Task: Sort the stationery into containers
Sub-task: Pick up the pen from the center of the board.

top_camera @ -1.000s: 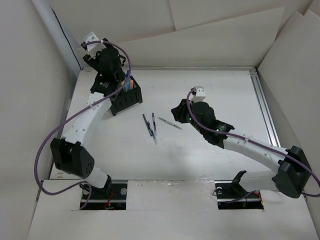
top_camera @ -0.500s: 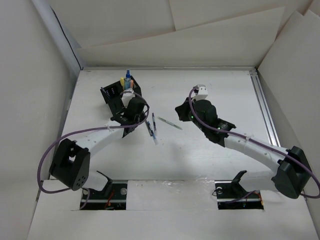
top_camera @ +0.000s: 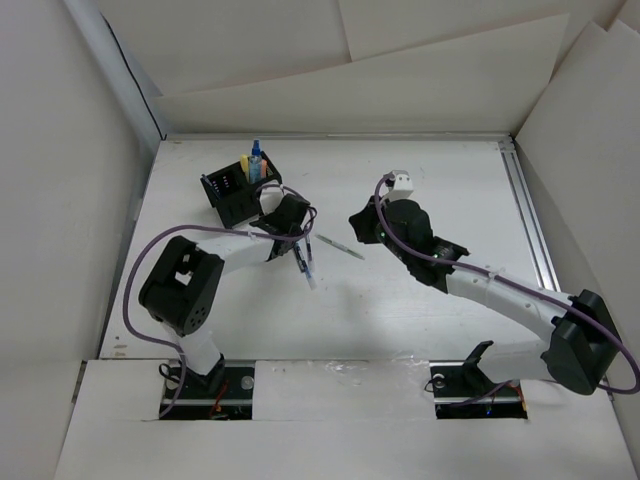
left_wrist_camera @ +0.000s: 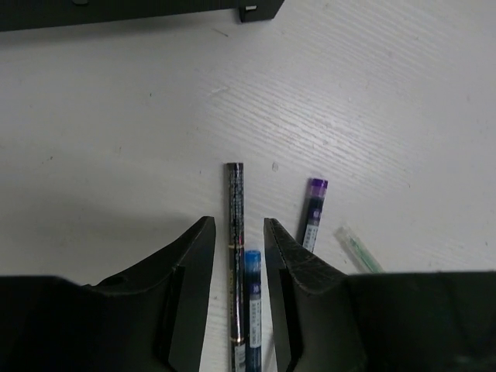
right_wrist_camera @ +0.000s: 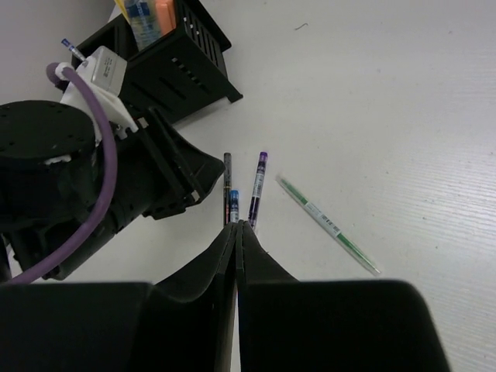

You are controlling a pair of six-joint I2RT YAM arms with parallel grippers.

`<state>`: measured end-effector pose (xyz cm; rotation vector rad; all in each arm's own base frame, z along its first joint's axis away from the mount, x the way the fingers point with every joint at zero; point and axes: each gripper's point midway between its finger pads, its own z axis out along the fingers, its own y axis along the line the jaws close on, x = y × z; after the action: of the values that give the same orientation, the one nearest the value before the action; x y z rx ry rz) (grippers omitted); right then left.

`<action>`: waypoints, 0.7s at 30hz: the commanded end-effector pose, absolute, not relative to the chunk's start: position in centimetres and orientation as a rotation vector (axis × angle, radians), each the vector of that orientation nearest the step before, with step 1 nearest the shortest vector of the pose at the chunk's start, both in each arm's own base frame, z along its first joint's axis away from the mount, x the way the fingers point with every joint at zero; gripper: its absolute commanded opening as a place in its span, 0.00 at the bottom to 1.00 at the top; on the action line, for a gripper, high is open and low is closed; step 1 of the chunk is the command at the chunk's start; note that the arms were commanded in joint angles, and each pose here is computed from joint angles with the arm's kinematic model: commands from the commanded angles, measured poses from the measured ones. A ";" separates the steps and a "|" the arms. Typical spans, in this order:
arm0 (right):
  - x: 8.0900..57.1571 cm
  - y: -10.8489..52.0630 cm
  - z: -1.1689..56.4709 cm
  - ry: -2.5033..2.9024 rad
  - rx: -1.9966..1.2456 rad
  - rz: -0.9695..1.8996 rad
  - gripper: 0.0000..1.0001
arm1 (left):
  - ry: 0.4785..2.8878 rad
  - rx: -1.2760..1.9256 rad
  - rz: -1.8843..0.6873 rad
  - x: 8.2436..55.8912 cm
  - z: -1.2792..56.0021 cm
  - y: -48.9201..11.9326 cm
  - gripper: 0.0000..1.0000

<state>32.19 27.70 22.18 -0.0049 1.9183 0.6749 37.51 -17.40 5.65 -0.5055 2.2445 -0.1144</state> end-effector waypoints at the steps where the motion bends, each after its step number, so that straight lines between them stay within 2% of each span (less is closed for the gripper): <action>1: 32.8 28.1 24.3 1.860 0.012 0.719 0.08 | 2.152 -0.567 -0.078 39.7 7.0 -17.2 0.28; 9: 32.7 28.2 24.3 1.861 0.005 0.727 0.16 | 2.149 -0.586 -0.017 41.0 5.8 -17.3 0.27; 14: 32.7 28.2 24.3 1.861 0.005 0.727 0.25 | 2.168 -0.581 0.003 41.1 4.7 -17.3 0.25; 21: 32.7 28.2 24.3 1.861 0.005 0.727 0.27 | 2.182 -0.577 0.018 41.3 4.0 -17.5 0.22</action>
<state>32.06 27.89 22.18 -0.0113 1.9216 0.6877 40.22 -17.04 2.69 -0.5555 2.2230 0.0339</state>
